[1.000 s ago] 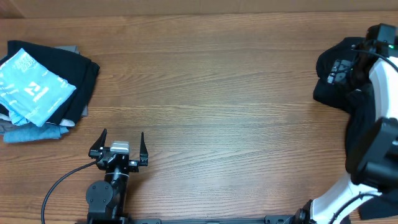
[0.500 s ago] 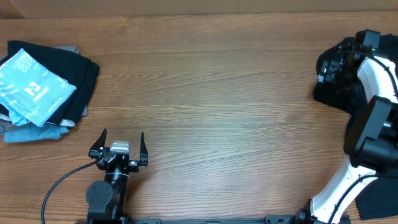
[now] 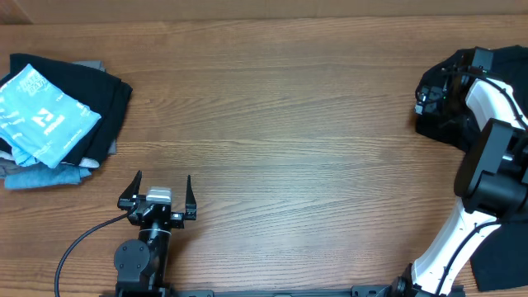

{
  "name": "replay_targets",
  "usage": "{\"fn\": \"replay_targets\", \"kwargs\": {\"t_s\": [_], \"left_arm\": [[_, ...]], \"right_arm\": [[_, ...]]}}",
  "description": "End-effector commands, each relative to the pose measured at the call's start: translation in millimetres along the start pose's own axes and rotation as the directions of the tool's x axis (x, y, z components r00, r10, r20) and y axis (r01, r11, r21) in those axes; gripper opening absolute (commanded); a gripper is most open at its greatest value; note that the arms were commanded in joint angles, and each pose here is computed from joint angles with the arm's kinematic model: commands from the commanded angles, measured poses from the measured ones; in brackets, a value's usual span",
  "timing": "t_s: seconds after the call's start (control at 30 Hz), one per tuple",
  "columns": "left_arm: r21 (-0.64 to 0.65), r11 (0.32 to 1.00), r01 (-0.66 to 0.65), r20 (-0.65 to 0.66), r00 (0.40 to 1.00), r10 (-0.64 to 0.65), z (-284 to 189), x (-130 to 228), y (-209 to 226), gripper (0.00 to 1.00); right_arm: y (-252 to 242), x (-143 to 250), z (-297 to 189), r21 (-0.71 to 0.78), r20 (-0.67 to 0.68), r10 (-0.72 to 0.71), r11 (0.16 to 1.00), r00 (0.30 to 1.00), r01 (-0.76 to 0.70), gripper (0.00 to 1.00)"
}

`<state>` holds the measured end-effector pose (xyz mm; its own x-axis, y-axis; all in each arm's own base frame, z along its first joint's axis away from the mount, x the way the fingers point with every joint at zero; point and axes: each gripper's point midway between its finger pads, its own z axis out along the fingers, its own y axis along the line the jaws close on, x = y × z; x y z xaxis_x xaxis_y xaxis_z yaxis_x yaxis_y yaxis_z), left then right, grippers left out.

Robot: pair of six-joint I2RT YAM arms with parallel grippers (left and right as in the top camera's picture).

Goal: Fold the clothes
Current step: 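Reach the right gripper to the black T-shirt and grasp its edge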

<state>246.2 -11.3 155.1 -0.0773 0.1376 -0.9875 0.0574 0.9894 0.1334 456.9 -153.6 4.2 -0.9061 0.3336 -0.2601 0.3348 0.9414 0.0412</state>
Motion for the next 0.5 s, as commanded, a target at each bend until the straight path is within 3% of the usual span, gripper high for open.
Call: {"fn": "replay_targets", "kwargs": {"t_s": [0.0, 0.1, 0.23, 0.4, 0.47], "left_arm": [[-0.01, 1.0, -0.016, -0.002, 1.0, 0.016, 0.1, 1.2, 1.6, 1.0], [-0.01, 1.0, -0.016, -0.002, 1.0, 0.016, 0.1, 1.2, 1.6, 1.0], [-0.01, 1.0, -0.016, -0.002, 1.0, 0.016, 0.1, 1.2, 1.6, 1.0], [-0.01, 1.0, -0.016, -0.002, 1.0, 0.016, 0.1, 1.2, 1.6, 1.0], [-0.01, 1.0, -0.016, -0.002, 1.0, 0.016, 0.1, 1.2, 1.6, 1.0]], "right_arm": [[-1.3, 13.5, 16.3, -0.005, -0.05, 0.008, 1.0, 0.999, -0.008, 0.87], [0.0, 14.1, 16.2, -0.013, -0.052, 0.008, 1.0, 0.999, -0.009, 0.83], [2.4, 18.4, 15.9, -0.026, -0.07, 0.009, 1.0, 0.998, -0.011, 0.68], [2.6, 24.1, 15.4, -0.026, -0.094, 0.01, 1.0, 0.996, -0.012, 0.41], [2.6, 25.7, 15.2, -0.026, -0.1, 0.01, 1.0, 0.995, -0.013, 0.38]]}}
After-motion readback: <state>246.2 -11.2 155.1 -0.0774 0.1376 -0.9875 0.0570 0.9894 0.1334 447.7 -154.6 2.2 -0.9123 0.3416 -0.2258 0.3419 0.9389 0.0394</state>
